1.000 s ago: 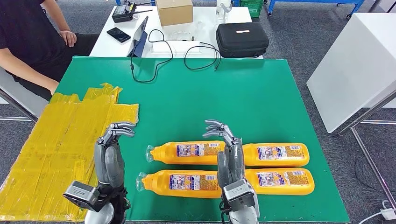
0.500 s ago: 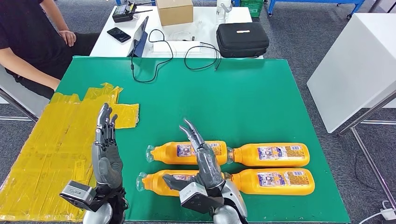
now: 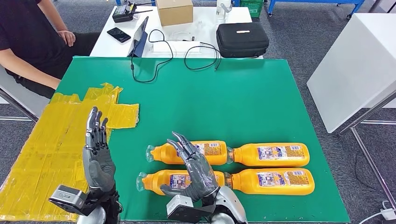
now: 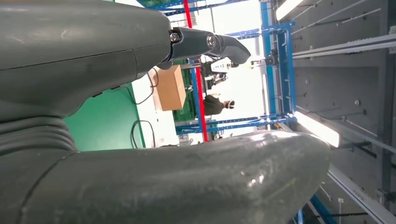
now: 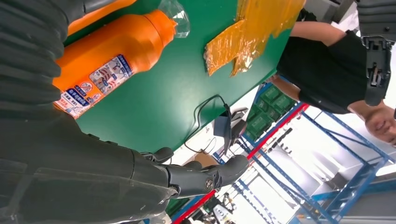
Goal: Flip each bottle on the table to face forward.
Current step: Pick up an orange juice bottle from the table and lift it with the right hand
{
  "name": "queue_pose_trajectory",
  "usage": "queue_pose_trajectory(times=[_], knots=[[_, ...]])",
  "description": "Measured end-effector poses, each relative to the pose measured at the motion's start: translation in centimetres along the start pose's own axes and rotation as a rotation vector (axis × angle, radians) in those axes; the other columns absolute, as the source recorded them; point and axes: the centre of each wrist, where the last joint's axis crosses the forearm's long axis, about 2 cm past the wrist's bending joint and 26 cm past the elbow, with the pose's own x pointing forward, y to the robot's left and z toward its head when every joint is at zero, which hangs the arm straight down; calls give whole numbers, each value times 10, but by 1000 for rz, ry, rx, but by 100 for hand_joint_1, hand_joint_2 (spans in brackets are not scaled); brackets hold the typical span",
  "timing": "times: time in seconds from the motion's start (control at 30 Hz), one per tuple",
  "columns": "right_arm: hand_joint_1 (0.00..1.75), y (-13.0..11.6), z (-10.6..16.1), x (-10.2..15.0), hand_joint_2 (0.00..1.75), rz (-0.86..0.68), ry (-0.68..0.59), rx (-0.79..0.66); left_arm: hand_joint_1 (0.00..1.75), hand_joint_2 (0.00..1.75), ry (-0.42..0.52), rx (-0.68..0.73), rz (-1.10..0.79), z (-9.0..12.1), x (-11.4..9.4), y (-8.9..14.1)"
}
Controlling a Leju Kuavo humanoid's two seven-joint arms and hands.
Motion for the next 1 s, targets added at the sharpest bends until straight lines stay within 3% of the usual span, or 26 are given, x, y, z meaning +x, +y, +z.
queue_pose_trajectory(times=[0.23,0.43,1.0], knots=[[0,1,4,-1,175,32,12,31,0,0,5,10,0,2,1,2],[0,2,23,-6,175,109,78,78,0,0,12,48,2,7,4,13],[0,-11,88,-48,175,258,393,277,0,0,28,96,-10,16,8,40]])
